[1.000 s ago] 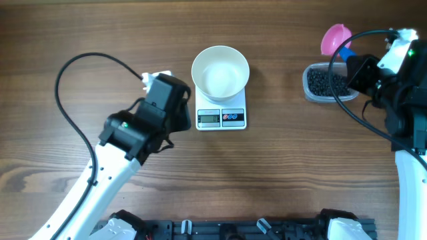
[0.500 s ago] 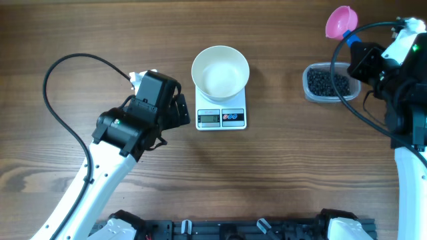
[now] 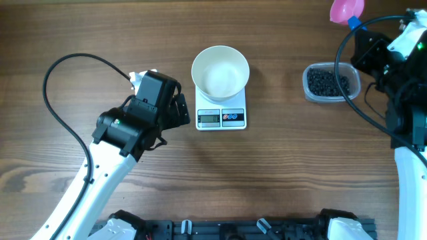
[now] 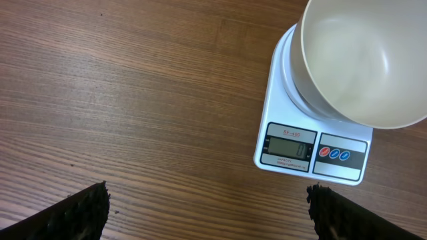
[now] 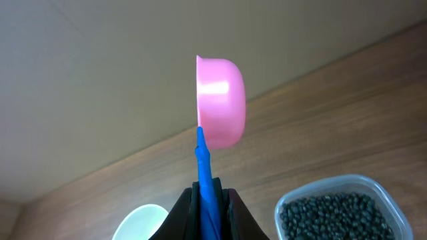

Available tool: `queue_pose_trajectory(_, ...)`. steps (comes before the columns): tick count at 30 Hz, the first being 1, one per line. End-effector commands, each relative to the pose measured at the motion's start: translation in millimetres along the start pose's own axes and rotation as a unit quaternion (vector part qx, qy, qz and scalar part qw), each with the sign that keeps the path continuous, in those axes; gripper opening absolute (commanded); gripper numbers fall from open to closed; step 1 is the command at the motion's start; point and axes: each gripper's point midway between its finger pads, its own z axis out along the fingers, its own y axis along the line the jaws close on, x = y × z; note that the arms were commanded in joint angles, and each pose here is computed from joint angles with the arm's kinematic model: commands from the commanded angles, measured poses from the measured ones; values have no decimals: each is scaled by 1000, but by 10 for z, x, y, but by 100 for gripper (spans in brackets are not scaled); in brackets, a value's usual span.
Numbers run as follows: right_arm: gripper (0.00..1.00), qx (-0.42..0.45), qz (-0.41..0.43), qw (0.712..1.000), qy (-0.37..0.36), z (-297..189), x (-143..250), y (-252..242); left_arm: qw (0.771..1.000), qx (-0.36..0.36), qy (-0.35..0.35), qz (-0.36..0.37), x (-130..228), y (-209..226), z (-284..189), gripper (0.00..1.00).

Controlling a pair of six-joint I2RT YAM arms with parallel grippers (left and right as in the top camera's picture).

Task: Scoop item into bowl and weigh 150g on scale

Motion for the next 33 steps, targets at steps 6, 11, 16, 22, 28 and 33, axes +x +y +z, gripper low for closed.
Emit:
queue_pose_trajectory(6,4,-13,74,995,-67,-53,-368,87,1000,-6,-5,-2,-14,35,2,100)
queue_pose_trajectory(11,4,-37,210,973,-92,-79,-512,137,1000,-6,-5,-2,-14,35,2,100)
queue_pose_trajectory(16,4,-45,298,949,-89,-79,-513,136,1000,-6,-5,-2,-14,35,2,100)
queue_pose_trajectory(22,4,-46,311,945,-89,-80,-517,137,1000,-6,-5,-2,-14,35,2,100)
queue_pose_trajectory(28,4,-31,310,945,-103,-85,-547,72,1000,-6,-5,-2,-14,35,2,100)
queue_pose_trajectory(33,4,-13,297,947,-120,-95,-583,-1,1000,-6,-5,-2,-14,35,2,100)
